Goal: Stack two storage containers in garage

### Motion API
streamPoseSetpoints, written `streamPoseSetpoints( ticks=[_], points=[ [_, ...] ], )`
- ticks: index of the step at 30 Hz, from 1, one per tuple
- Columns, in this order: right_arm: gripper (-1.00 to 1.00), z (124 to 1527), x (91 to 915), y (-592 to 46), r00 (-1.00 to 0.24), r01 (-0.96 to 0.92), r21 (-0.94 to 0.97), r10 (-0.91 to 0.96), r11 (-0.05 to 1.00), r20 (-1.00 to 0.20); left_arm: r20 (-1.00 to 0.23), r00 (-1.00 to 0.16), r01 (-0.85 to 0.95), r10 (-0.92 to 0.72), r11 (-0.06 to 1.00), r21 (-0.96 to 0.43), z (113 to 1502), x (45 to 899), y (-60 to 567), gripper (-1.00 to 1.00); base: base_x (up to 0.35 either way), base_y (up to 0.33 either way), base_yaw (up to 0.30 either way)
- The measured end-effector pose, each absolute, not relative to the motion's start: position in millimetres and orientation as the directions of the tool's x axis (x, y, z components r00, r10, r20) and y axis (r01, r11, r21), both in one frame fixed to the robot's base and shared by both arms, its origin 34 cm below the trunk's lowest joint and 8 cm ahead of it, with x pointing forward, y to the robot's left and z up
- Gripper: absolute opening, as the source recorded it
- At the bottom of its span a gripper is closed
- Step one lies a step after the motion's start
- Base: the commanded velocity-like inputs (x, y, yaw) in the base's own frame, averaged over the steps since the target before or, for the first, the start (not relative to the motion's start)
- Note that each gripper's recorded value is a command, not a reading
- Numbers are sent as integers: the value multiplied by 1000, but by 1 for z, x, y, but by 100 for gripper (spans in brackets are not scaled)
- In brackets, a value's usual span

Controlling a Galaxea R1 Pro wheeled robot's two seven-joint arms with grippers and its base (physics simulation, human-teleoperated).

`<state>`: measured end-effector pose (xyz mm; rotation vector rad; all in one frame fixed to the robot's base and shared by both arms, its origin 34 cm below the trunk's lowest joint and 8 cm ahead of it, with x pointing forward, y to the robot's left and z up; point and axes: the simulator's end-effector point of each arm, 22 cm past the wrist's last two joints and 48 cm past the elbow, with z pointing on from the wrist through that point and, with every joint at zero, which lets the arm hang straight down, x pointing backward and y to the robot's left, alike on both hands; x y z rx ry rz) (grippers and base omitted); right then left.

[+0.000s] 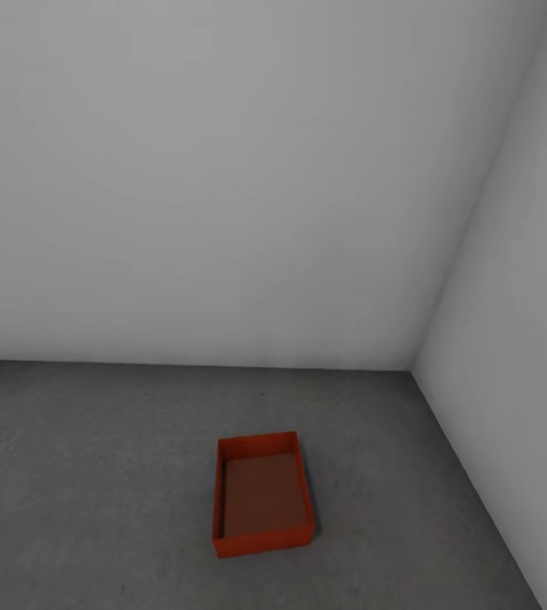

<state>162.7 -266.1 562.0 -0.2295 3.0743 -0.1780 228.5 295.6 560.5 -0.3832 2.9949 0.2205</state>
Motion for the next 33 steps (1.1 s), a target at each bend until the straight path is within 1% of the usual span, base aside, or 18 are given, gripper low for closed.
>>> streamPoseSetpoints(
  ticks=[12, 17, 19, 33],
  points=[
    [100, 562, 166, -267, -985, -158, -119, -165, 980, -50, -138, -961, -259, -241, 958, 127, 561, 231, 295, 100, 0, 0, 0],
    [100, 562, 169, -260, -955, -284, -103, -291, 953, -55, -138, -961, -259, -241, 958, 127, 561, 231, 295, 100, 0, 0, 0],
    [100, 562, 170, -259, -948, -308, -100, -314, 946, -58, -138, -961, -259, -241, 958, 127, 561, 231, 295, 100, 0, 0, 0],
    [100, 562, 168, -255, -939, -335, -94, -340, 938, -50, -141, -960, -259, -241, 957, 127, 561, 232, 295, 100, 0, 0, 0]
  ],
)
